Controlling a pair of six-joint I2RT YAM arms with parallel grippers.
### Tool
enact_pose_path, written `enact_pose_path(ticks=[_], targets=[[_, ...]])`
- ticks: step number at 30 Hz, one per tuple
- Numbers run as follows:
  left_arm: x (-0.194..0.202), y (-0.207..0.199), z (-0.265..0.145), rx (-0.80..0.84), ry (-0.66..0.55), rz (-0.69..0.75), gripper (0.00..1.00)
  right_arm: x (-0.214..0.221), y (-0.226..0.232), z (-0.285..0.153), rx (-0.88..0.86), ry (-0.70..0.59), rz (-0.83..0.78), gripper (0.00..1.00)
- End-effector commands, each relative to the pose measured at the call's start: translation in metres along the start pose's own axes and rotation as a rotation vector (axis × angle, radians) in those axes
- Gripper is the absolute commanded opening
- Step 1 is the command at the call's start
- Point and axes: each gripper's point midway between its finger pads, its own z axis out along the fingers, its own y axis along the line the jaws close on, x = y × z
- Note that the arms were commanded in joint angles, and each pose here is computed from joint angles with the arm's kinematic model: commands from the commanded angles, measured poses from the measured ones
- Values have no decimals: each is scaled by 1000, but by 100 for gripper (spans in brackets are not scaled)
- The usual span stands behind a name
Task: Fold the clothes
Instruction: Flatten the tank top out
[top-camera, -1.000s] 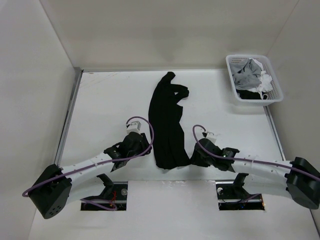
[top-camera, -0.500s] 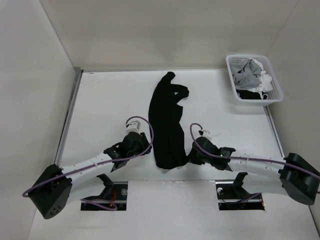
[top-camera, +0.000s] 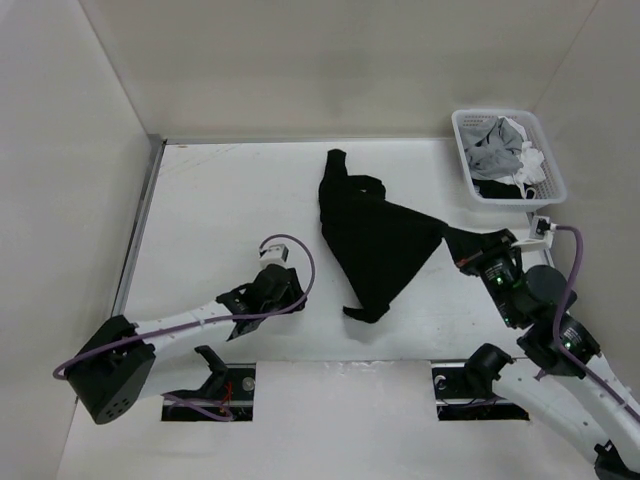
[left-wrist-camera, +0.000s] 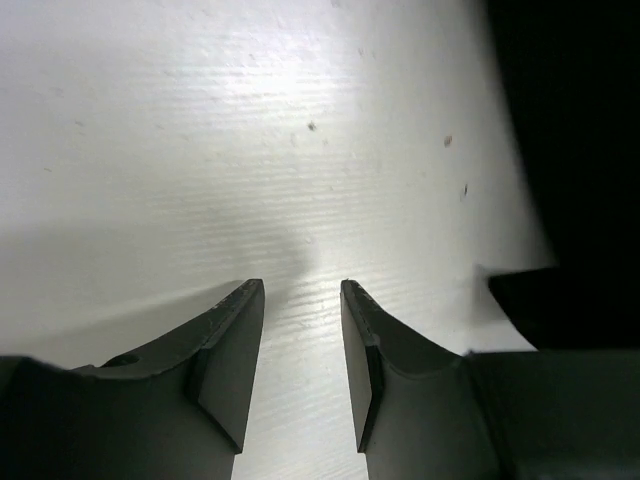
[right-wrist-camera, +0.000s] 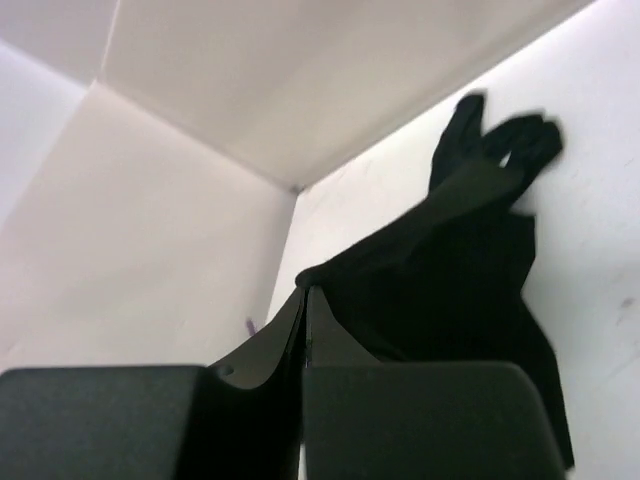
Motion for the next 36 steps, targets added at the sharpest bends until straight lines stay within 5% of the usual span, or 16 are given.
enact_pose_path(ticks=[1,13,28,31,36], targets=[[-7,-28,2,50,-10,11,35,8,-40,8,151,8,-111,0],[36,-112,5,251,91,68,45,5,-28,31,143,-9,-168,0],[60,-157,20,375,220,-181,52,34,-32,39,115,69,-177,0],[75,-159,22,380,266,-191,44,34,-32,37,110,69,-173,0],[62,-150,24,354,240,-229,8,34,-29,41,101,69,-179,0]])
